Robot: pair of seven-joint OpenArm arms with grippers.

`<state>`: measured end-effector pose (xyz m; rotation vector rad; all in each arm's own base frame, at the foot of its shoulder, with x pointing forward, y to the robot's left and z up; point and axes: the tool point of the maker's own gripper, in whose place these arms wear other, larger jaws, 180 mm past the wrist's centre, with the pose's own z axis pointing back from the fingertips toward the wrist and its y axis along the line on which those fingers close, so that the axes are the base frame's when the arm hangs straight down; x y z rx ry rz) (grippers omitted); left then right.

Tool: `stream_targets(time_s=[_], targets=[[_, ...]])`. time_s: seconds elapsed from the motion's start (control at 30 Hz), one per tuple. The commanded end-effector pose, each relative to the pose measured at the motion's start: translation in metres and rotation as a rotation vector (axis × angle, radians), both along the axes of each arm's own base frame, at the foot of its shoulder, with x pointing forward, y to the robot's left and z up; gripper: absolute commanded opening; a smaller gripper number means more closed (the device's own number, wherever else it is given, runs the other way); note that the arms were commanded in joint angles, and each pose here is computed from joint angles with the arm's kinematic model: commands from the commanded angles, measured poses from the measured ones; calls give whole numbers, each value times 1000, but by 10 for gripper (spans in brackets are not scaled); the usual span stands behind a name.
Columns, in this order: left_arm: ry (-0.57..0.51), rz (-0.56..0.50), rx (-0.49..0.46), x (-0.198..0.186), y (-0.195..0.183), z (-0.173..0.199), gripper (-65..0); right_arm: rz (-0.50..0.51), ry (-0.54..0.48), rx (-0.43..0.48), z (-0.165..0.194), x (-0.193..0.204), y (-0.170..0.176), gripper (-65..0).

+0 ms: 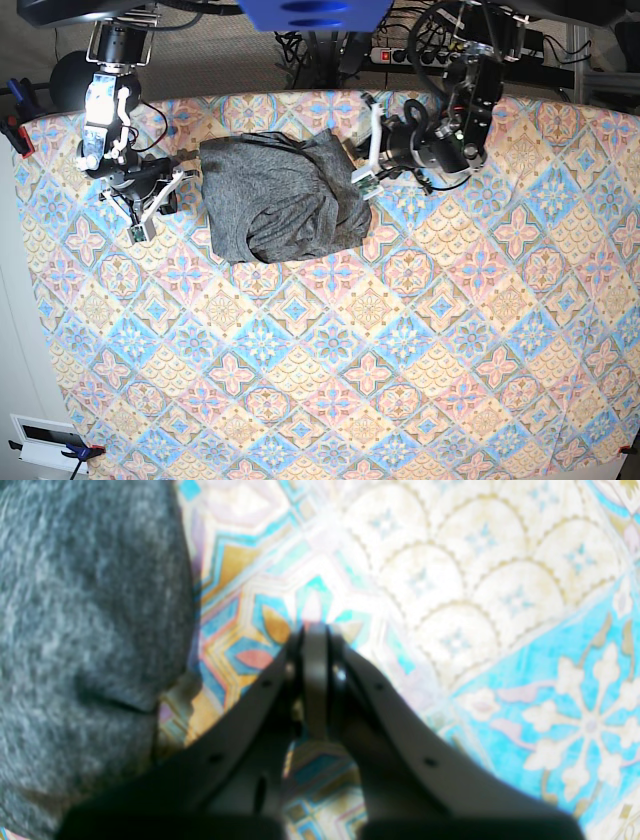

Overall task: Layout the t-shirt on the table in an organized manner, then fold the t-shirt properly
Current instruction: 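Release the fabric and reposition both grippers on the bundle's sides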

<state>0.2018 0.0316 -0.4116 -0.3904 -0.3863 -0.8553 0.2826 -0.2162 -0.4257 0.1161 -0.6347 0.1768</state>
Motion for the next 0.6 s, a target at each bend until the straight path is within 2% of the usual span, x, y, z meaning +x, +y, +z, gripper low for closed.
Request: stream_targets(time_s=[0.0, 0.27, 0.4, 0.57], targets=[[-35, 4, -39, 9, -10, 10, -650, 1, -11, -24, 5, 4, -6, -650], [22, 40, 5, 22, -27, -22, -650, 123, 18, -11, -4, 0, 34, -650], [-2, 50, 80, 29, -11, -31, -650, 174, 24, -10, -4, -4, 50, -650], [-80, 51, 237, 50, 22, -32, -650, 242, -12, -9, 7, -3, 71, -650]])
